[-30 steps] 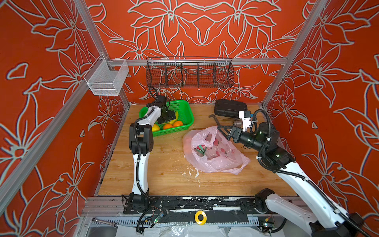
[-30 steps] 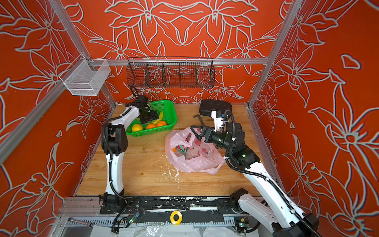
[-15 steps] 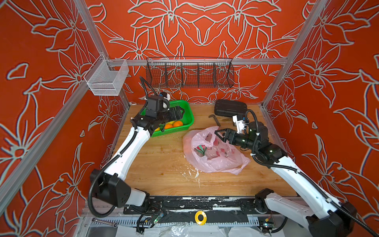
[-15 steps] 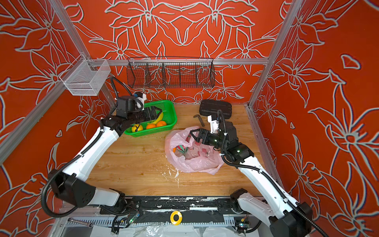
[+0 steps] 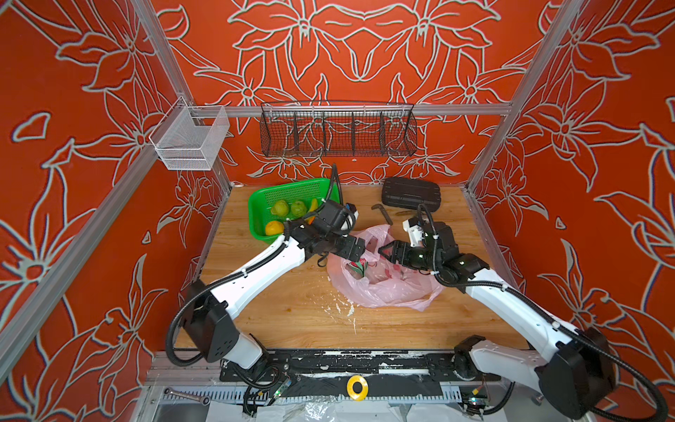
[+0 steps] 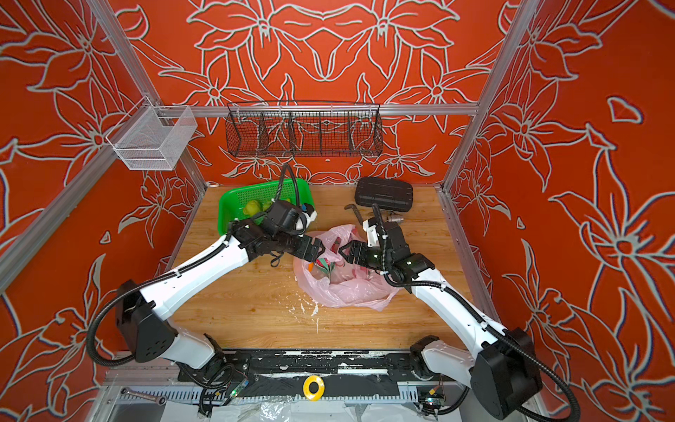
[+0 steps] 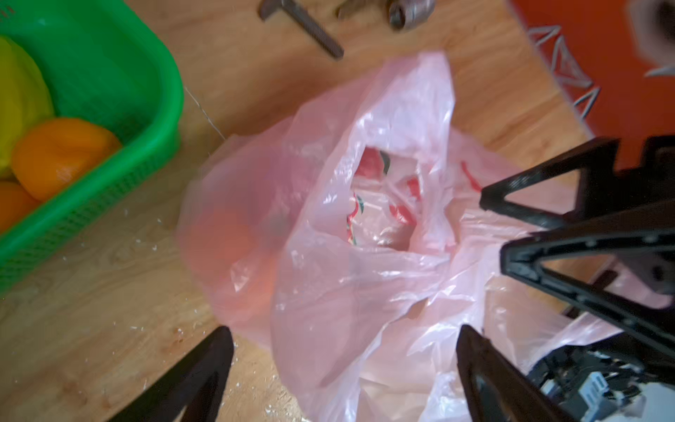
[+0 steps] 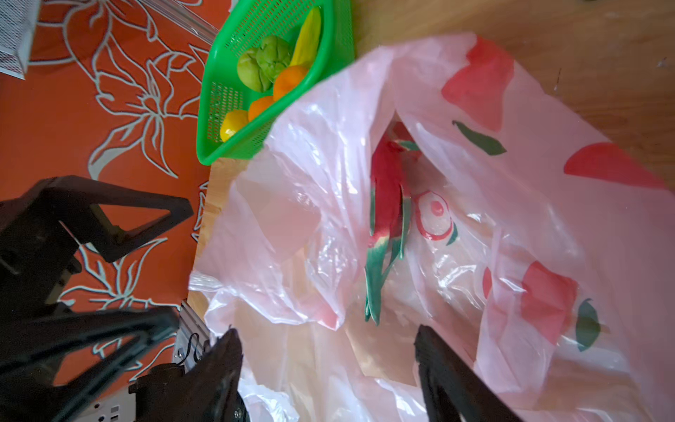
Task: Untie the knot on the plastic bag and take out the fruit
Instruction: 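Bring both grippers back to the pink bag mouth, then hold the bag edge with the left gripper while the right grasps the red dragon fruit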
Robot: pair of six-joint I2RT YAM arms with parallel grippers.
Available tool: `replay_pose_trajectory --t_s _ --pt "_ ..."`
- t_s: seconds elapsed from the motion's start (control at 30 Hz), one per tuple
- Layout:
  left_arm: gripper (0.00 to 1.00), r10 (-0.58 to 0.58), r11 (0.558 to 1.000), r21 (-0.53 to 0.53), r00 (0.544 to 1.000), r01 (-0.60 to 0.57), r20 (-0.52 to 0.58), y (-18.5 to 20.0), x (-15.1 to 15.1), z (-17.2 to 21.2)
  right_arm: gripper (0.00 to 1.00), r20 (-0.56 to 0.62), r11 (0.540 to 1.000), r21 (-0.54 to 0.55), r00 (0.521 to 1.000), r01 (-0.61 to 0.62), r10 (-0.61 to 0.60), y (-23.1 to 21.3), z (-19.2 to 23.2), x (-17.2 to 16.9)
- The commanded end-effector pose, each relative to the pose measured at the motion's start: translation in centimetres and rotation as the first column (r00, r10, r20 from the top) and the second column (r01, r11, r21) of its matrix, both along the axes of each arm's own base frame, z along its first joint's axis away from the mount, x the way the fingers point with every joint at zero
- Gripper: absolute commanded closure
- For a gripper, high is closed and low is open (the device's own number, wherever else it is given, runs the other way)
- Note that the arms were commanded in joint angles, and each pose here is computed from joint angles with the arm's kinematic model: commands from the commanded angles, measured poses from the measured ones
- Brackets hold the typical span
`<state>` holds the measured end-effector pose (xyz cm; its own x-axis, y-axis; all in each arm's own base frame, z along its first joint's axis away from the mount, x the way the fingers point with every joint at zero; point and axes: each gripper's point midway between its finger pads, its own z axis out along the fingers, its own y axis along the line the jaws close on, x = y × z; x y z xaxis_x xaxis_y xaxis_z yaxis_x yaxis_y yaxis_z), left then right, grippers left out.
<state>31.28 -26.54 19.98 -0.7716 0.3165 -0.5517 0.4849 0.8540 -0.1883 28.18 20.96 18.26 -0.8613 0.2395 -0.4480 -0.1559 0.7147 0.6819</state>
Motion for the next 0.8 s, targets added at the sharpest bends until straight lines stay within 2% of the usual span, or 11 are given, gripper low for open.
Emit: replay_pose_trajectory --t_s 0.0,0.07,0.13,0.3,0.4,0.53,0.63,0.77 --pt "0.05 -0.009 0.987 0.157 0.998 0.019 -0.064 1.3 -0.9 -3.0 0.24 -0.033 1.000 -0.003 0.999 -0.018 0.018 0.6 -2.2 -0.7" --pt "0.06 0.013 0.980 0.200 0.994 0.008 -0.105 1.7 -1.2 -4.8 0.25 -0.041 1.000 0.014 0.999 -0.028 0.028 1.4 -3.0 -1.2" --pt "0.10 0.051 0.971 0.239 0.991 -0.021 -0.122 2.4 -1.4 -6.2 0.25 -0.051 0.999 0.011 0.997 -0.050 0.051 2.4 -4.2 -2.1" --pt "0.44 0.128 0.971 0.221 0.982 -0.095 -0.140 3.4 -2.4 -8.2 0.26 -0.108 0.986 -0.089 0.985 -0.141 0.131 4.7 -8.3 -4.8" --pt "0.56 0.176 0.965 0.221 0.973 -0.140 -0.152 4.2 -3.0 -9.4 0.27 -0.161 0.966 -0.163 0.971 -0.202 0.176 5.2 -10.7 -6.4" --pt "0.66 0.232 0.958 0.214 0.956 -0.192 -0.180 5.1 -3.5 -11.0 0.27 -0.210 0.944 -0.228 0.959 -0.239 0.193 5.0 -12.8 -7.6" --pt "0.69 0.242 0.960 0.188 0.952 -0.207 -0.186 5.1 -3.8 -11.1 0.27 -0.167 0.946 -0.237 0.969 -0.220 0.184 5.0 -12.0 -7.1" --pt "0.76 0.248 0.964 0.147 0.948 -0.221 -0.201 4.9 -3.8 -10.6 0.22 -0.014 0.964 -0.237 0.992 -0.123 0.123 4.9 -9.5 -4.7"
